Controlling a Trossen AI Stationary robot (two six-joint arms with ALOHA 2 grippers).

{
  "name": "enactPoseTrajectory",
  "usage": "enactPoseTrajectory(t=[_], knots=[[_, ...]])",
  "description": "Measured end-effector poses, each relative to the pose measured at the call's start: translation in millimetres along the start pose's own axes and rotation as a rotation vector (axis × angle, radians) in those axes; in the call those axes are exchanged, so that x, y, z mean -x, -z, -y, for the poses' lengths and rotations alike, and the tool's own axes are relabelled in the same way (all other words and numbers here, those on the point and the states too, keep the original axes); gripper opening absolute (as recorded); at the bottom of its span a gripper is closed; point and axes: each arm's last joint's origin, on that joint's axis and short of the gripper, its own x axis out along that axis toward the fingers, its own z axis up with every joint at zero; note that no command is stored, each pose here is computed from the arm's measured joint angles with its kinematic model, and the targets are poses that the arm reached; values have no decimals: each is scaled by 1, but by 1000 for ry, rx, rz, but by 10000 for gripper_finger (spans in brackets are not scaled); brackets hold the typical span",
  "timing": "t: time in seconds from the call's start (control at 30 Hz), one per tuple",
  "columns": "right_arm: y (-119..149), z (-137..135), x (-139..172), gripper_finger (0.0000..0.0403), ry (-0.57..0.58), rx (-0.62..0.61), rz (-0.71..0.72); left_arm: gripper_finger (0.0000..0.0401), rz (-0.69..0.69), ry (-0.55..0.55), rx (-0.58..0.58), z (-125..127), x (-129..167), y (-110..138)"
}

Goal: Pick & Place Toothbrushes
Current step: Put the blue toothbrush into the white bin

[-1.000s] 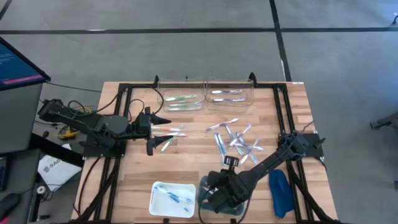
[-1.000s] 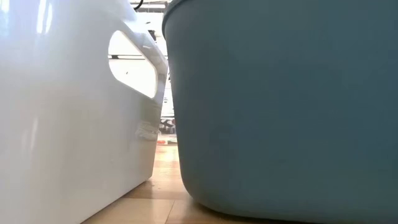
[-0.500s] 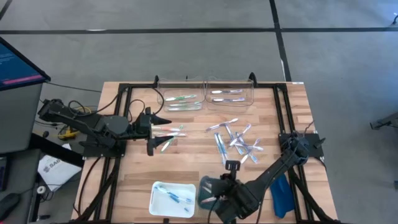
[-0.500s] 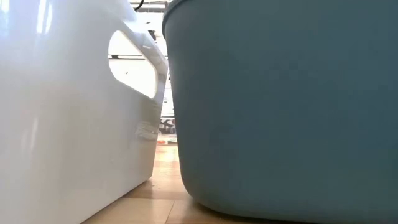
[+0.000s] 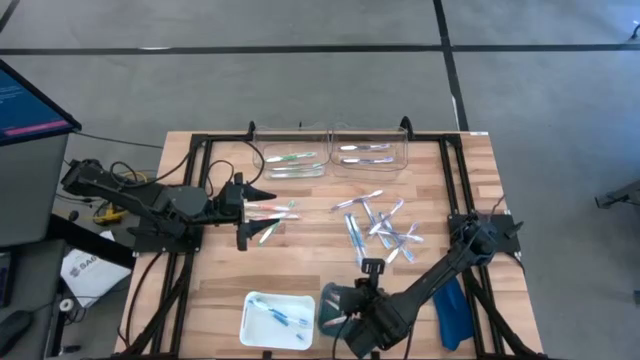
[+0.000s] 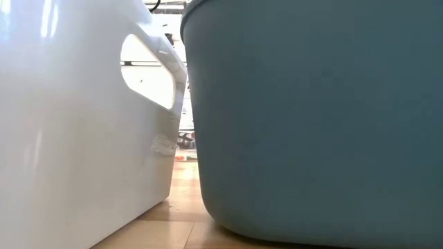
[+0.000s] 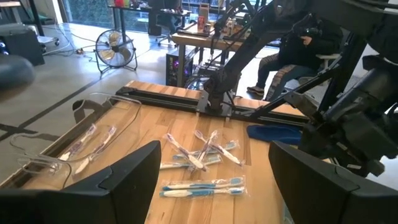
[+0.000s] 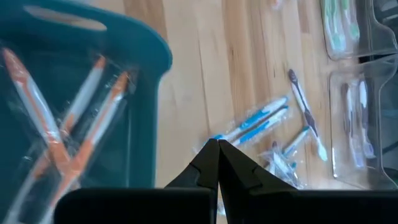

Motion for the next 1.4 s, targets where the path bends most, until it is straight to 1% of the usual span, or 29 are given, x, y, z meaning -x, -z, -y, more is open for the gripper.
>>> enactPoseTrajectory(t=[0.1,0.17,0.3,0.43,0.5,0.6,0.7,0.8,0.93,1.0,1.07,1.17,1.23,1.33,1.4], knots=[[8,1,1,0,21,11,-10,292,0,0,0,0,0,0],[16,10,9,0,37,-17,7,292,1,1,1,0,0,0],[36,37,26,0,44,-149,85,292,4,2,2,0,0,0],[59,63,33,0,-23,-299,178,292,4,2,-1,0,0,0],[69,73,32,0,-81,-364,223,292,5,2,-1,0,0,-1],[83,84,21,0,-141,-435,273,292,7,2,-4,0,0,-1],[92,97,7,0,-146,-458,292,292,12,0,-4,0,0,-1],[95,116,-1,0,-95,-468,308,292,10,-16,-9,-2,-4,-1],[90,147,5,0,70,-553,468,292,9,-51,-34,-5,-13,1],[89,157,9,0,102,-557,505,292,8,-72,-62,-7,-21,2],[90,162,11,0,106,-549,512,292,7,-94,-81,-8,-31,4],[97,164,7,0,136,-486,498,292,-14,-128,-97,-10,-48,11],[99,169,2,0,175,-492,493,292,-35,-154,-104,-13,-59,17],[98,177,-5,0,213,-539,477,292,-61,-187,-106,-17,-77,27],[96,181,-9,0,227,-555,466,292,-90,-187,-90,-19,-87,35]])
